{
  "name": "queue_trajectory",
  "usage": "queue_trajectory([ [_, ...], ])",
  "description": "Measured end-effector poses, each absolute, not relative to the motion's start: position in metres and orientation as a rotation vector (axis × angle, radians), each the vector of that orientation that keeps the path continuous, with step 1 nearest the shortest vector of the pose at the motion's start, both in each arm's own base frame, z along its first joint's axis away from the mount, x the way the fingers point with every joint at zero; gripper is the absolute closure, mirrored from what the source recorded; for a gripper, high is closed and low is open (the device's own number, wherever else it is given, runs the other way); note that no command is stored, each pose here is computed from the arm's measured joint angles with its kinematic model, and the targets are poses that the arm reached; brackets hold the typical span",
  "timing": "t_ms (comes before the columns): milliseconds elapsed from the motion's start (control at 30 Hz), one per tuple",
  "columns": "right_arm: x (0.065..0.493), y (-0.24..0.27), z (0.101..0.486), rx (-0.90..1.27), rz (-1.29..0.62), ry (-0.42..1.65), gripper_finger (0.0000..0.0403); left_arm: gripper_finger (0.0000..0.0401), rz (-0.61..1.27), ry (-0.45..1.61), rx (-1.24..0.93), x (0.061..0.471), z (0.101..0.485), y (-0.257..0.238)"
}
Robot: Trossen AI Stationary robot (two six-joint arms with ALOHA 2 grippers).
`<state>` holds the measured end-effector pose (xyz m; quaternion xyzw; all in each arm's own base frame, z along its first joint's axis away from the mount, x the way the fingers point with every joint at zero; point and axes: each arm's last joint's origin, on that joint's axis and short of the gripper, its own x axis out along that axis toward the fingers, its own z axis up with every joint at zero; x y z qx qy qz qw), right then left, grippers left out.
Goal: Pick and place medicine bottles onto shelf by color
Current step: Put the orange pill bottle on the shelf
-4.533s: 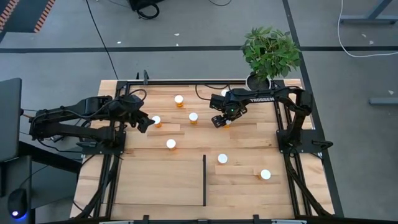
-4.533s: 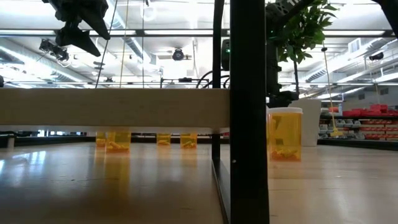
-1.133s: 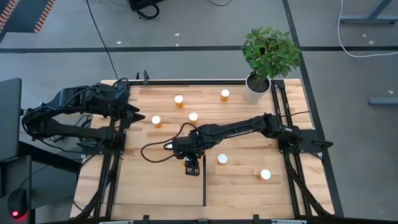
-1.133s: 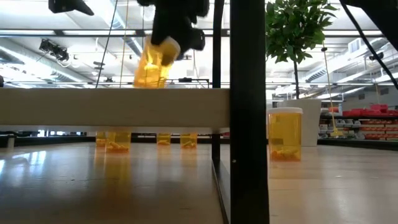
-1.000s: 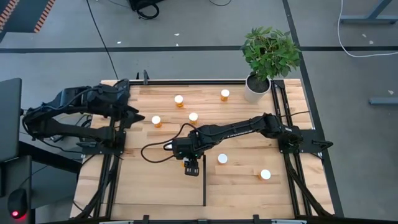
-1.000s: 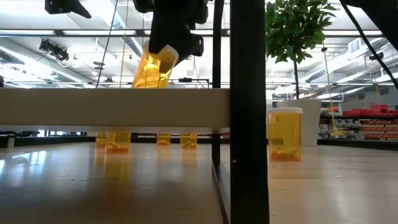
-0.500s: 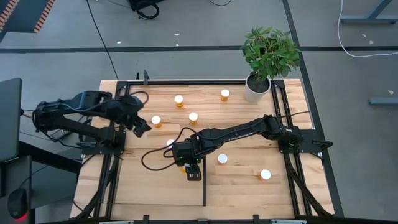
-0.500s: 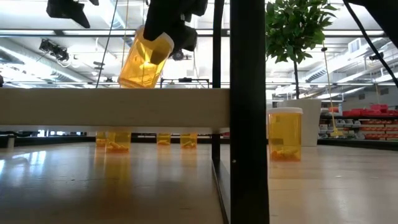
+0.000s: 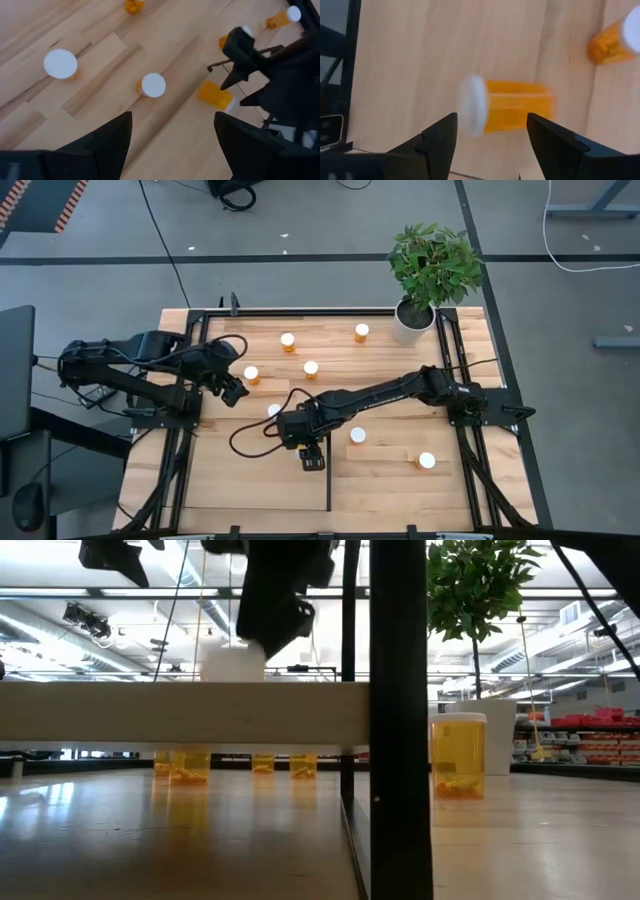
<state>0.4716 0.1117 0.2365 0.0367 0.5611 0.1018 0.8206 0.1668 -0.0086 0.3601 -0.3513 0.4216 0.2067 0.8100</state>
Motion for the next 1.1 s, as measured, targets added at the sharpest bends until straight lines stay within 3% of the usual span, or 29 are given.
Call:
queue_trajectory([
  [267,0.47,0.111,0.234,0.108,0.196,1.216,0.0156,0.011,0.435,0.901,-0.758,0.167,0.36,-0.011],
  [500,0.473,0.111,0.262,0.129,0.198,1.148,0.0157,0.011,0.422,0.899,-0.739,0.167,0.361,-0.011],
  [667,0.464,0.099,0.301,0.187,0.175,1.105,0.0157,0.011,0.385,0.912,-0.689,0.167,0.361,-0.014],
  [833,0.43,0.082,0.355,0.255,0.096,1.044,0.0158,0.011,0.326,0.918,-0.473,0.169,0.36,-0.024],
  [1100,0.38,0.062,0.426,0.242,-0.205,0.79,0.0157,0.011,0.304,0.965,-0.273,0.207,0.341,-0.036],
])
